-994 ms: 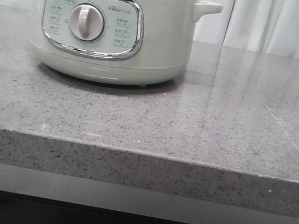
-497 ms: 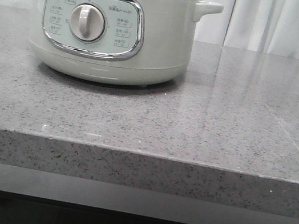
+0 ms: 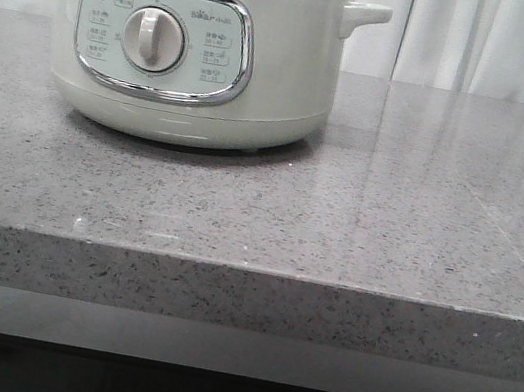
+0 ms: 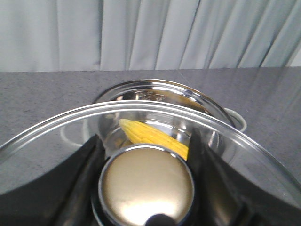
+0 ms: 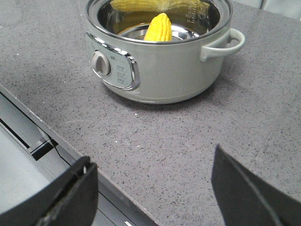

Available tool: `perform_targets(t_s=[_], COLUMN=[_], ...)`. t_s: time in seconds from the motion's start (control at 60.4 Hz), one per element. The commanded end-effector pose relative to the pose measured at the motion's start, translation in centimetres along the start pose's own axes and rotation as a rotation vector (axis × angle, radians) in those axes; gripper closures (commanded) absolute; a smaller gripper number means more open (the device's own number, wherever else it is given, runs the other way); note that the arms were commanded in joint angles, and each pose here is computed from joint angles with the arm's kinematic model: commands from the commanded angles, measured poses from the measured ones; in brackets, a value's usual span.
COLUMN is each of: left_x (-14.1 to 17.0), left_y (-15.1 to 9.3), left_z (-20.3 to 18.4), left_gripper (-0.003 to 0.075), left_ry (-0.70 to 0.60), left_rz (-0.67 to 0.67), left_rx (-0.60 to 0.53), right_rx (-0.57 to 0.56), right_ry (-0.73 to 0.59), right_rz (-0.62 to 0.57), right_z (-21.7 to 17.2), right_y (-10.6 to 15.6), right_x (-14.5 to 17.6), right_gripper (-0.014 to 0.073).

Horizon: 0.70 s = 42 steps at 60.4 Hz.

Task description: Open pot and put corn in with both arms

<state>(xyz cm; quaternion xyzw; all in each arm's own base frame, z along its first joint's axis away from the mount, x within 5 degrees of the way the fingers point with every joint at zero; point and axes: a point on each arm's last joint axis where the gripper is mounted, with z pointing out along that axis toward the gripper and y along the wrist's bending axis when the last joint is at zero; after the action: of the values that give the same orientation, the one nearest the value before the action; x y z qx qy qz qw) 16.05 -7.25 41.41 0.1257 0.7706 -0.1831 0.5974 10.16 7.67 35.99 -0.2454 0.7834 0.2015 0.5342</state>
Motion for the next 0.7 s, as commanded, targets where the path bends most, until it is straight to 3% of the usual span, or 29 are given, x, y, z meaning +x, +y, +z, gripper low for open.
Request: perform_targets(t_s=[0.0, 0.265, 0.679], left_x=[-3.4, -4.4, -5.1], left_y=[-1.2, -3.6, -4.2], left_z=[0.5, 6.2, 13.5], left_gripper=[0.0499, 0.0499, 0.0499], left_ry=[-0.205, -0.185, -0.245], left_rz=[-0.02, 0.092, 0.142], left_rx=[0.058, 0.126, 0.104], right_rx=[0.001, 0.001, 0.001], right_ry=[-0.091, -0.091, -0.091], right_rz=[-0.001, -0.001, -0.001], right_z=[-0.4, -0.4, -0.4], right_y=[0.0, 0.0, 0.0], right_x=[-1.3, -1.3, -1.3], right_gripper=[0.0064, 0.0064, 0.0064])
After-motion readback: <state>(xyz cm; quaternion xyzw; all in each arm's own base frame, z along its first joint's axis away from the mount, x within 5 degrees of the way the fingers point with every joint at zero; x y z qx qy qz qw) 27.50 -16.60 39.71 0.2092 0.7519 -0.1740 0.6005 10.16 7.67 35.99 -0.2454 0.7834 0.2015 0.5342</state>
